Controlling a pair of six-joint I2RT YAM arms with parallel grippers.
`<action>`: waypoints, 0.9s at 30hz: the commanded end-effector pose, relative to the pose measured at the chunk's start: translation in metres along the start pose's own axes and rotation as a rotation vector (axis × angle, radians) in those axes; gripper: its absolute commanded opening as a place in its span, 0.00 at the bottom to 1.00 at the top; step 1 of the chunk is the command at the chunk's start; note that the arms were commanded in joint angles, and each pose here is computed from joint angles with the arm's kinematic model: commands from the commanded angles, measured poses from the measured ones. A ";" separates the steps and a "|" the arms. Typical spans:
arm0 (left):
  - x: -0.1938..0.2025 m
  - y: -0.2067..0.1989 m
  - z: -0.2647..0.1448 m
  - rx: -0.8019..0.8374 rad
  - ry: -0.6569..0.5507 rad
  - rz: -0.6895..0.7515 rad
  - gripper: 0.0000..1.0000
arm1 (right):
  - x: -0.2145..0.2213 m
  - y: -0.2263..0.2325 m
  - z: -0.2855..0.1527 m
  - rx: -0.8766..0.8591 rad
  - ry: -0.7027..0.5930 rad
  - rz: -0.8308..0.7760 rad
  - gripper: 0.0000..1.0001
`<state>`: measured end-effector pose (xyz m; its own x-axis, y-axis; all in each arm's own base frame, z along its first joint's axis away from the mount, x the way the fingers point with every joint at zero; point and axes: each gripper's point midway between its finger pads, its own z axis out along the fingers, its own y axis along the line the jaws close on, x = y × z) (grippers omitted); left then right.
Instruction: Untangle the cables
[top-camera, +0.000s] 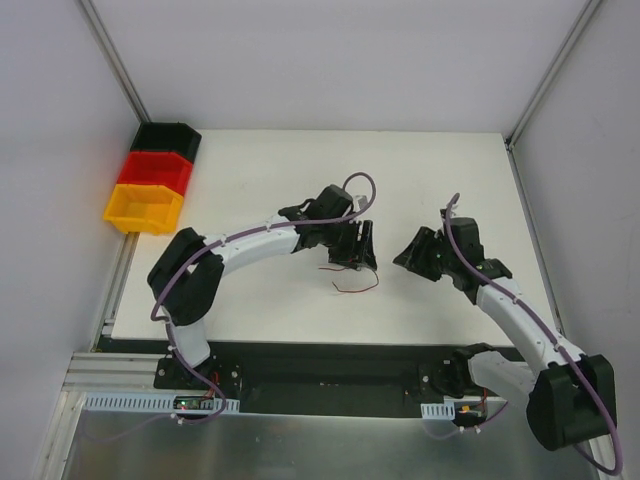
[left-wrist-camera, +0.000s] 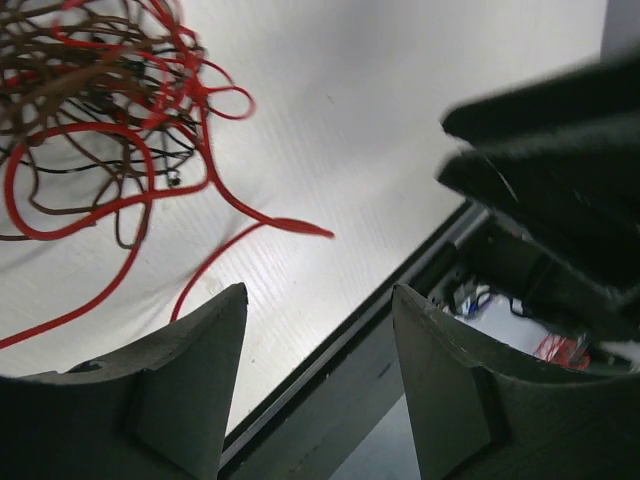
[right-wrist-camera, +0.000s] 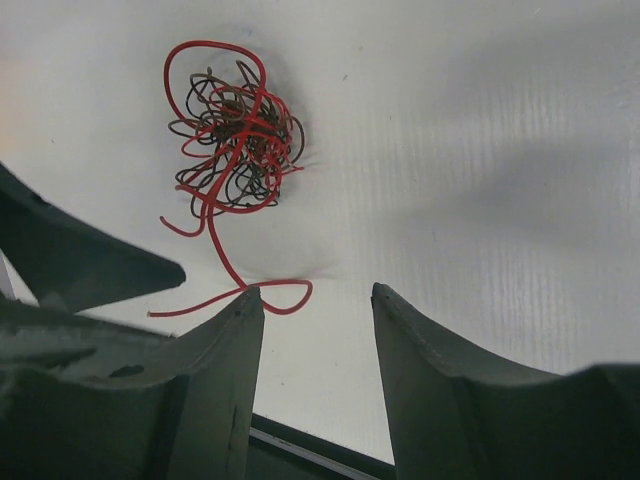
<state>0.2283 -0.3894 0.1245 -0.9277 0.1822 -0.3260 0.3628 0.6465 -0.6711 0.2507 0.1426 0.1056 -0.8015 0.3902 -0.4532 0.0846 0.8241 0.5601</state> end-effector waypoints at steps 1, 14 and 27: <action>-0.026 0.006 0.018 -0.121 -0.114 -0.183 0.59 | 0.003 -0.005 -0.009 -0.002 -0.027 0.003 0.50; -0.027 0.014 0.052 -0.234 -0.175 -0.253 0.09 | 0.021 -0.018 -0.005 -0.008 -0.005 -0.031 0.51; 0.019 -0.036 -0.031 -0.004 -0.129 0.143 0.00 | 0.022 0.048 0.006 -0.363 0.049 -0.194 0.79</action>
<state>0.2185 -0.3866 0.1195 -0.9141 0.0766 -0.3981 0.3122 0.7594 -0.5708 0.2302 0.1652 0.0908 -0.8533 0.2693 -0.4465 -0.0889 0.7686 0.6335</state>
